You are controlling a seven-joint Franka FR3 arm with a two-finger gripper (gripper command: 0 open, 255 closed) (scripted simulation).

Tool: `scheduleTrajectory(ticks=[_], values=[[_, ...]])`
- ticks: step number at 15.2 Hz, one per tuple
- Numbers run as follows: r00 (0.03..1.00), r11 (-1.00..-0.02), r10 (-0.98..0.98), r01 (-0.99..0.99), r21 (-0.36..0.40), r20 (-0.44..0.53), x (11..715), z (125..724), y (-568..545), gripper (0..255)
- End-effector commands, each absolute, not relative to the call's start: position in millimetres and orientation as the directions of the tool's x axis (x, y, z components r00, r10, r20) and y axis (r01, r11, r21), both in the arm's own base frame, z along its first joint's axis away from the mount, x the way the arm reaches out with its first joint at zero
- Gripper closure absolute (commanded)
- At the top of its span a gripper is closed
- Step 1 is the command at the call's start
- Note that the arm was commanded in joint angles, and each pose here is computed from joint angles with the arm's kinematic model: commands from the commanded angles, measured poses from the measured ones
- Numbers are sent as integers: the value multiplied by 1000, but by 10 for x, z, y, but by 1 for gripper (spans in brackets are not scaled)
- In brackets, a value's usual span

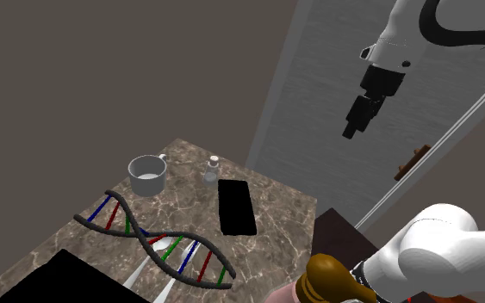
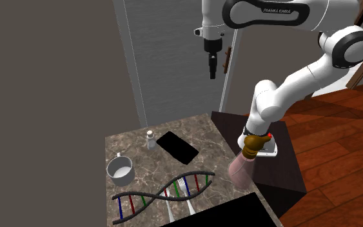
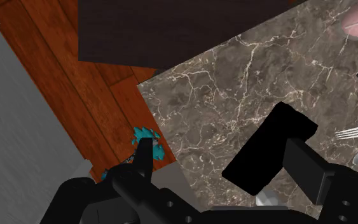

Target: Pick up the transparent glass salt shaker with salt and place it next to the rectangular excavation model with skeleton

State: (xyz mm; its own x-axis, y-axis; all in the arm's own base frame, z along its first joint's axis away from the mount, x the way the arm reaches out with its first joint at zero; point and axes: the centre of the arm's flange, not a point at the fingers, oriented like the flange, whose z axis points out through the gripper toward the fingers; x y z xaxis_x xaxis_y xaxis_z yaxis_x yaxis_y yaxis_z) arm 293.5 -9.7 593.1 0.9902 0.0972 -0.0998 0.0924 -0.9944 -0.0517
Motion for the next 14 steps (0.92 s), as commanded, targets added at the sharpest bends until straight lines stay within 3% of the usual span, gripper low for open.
scheduleTrajectory(ticks=[1, 14], values=[[990, -994, 97, 92, -52, -100, 2935, 5931, -97, 0], [996, -995, 78, 75, -61, -50, 3914, 5049, 901, 0]])
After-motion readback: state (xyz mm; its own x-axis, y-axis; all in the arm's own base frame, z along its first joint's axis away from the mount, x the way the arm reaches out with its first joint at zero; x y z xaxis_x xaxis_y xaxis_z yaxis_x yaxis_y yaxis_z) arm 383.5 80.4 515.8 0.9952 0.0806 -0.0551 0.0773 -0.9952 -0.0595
